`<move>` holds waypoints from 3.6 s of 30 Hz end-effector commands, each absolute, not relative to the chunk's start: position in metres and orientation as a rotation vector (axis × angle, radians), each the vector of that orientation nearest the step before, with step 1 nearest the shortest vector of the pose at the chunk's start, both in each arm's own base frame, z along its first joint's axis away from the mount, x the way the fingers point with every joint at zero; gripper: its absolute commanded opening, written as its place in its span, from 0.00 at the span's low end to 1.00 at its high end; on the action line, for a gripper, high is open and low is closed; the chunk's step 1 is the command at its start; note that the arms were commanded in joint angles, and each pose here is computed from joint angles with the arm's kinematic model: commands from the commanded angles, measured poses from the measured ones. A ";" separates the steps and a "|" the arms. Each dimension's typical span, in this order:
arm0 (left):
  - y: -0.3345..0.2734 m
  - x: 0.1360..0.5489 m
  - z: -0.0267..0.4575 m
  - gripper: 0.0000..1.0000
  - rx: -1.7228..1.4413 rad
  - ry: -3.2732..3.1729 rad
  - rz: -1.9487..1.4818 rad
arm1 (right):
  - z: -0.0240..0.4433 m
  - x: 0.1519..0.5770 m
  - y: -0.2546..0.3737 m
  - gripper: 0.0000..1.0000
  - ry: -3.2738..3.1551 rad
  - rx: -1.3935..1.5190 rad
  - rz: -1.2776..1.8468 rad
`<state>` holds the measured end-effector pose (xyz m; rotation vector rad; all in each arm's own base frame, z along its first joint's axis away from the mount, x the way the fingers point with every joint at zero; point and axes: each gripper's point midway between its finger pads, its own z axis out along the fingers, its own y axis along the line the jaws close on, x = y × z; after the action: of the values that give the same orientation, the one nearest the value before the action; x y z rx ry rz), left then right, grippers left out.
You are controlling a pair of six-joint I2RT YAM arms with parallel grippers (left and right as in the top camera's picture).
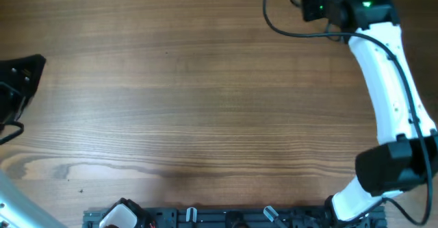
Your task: Untangle cables
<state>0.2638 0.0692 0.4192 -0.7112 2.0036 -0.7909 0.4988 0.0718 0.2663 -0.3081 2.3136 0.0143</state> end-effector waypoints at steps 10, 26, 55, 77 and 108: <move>-0.090 0.324 0.374 1.00 0.113 2.312 -1.073 | 0.349 0.427 0.157 0.04 2.157 -0.444 0.380; -0.199 0.379 0.273 0.96 0.446 2.531 -0.936 | 0.351 0.375 0.209 0.04 2.180 -0.615 0.461; -0.154 0.405 0.243 0.33 0.237 2.639 -0.632 | 0.383 0.318 0.230 0.04 2.102 -0.724 0.525; -0.179 0.370 0.303 0.67 0.203 2.527 -0.992 | 0.380 0.335 0.235 0.04 2.087 -0.710 0.500; -0.212 0.388 0.250 0.62 0.228 2.636 -0.807 | 0.388 0.321 0.245 0.04 2.052 -0.764 0.601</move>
<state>0.3920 -0.2044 0.2508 0.2305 2.6246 -0.7394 0.3250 0.2411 0.3804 -0.7472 2.0841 0.5694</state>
